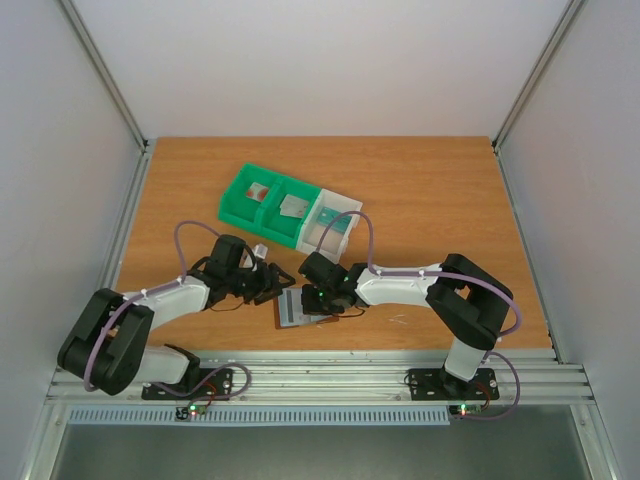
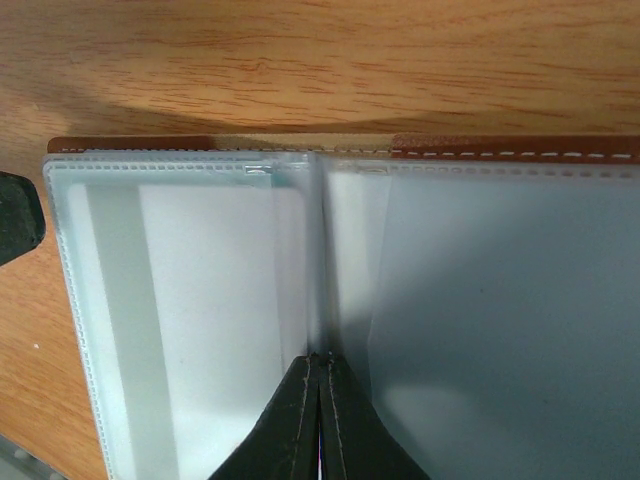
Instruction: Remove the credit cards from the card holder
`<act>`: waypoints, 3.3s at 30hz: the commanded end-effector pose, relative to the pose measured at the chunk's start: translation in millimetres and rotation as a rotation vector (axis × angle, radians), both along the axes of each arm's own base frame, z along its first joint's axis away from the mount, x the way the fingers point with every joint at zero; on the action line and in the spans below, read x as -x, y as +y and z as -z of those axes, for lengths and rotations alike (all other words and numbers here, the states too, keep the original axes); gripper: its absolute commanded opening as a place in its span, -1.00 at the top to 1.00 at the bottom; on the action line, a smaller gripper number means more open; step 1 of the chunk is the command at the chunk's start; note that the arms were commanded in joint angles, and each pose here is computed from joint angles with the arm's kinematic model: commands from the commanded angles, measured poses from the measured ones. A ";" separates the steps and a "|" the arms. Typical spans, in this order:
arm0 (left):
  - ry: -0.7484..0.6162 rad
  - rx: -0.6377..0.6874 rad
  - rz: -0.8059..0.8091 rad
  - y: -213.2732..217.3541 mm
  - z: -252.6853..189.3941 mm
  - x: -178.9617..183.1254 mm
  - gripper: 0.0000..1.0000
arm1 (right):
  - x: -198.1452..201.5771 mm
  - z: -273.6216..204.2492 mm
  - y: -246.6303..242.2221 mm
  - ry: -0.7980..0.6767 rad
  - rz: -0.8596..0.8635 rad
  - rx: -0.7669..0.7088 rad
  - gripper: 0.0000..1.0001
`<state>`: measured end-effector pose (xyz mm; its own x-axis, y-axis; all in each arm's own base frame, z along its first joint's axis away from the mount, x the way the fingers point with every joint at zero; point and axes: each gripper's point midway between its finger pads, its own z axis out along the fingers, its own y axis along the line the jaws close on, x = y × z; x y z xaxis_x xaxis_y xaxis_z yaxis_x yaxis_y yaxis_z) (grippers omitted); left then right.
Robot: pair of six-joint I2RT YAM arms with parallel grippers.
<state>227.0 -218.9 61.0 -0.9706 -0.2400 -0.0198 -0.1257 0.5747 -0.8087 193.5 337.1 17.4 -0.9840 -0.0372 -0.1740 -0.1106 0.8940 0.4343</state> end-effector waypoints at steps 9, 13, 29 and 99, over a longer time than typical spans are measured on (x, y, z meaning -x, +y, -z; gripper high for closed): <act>-0.024 -0.004 0.010 -0.9 3.2 -1.3 -0.18 | 7.1 19.9 -15.7 0.019 0.018 0.074 0.95; -0.021 -0.007 0.010 -0.9 4.4 -1.7 -0.17 | 7.0 20.4 -15.6 0.018 0.019 0.072 0.95; -0.016 0.047 0.026 -10.8 1.7 -3.6 -0.12 | 6.3 19.8 -14.1 0.015 0.019 0.061 0.95; -0.018 0.179 0.109 -65.4 -36.6 5.8 0.24 | -12.3 -71.4 -65.6 -0.270 0.119 0.036 0.59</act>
<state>210.6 -272.6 78.2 -0.9866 -0.1518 0.0602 -0.1274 0.4848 -0.8653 204.1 273.0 82.1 -0.9117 0.0704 -0.4047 -0.0949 0.9225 0.3741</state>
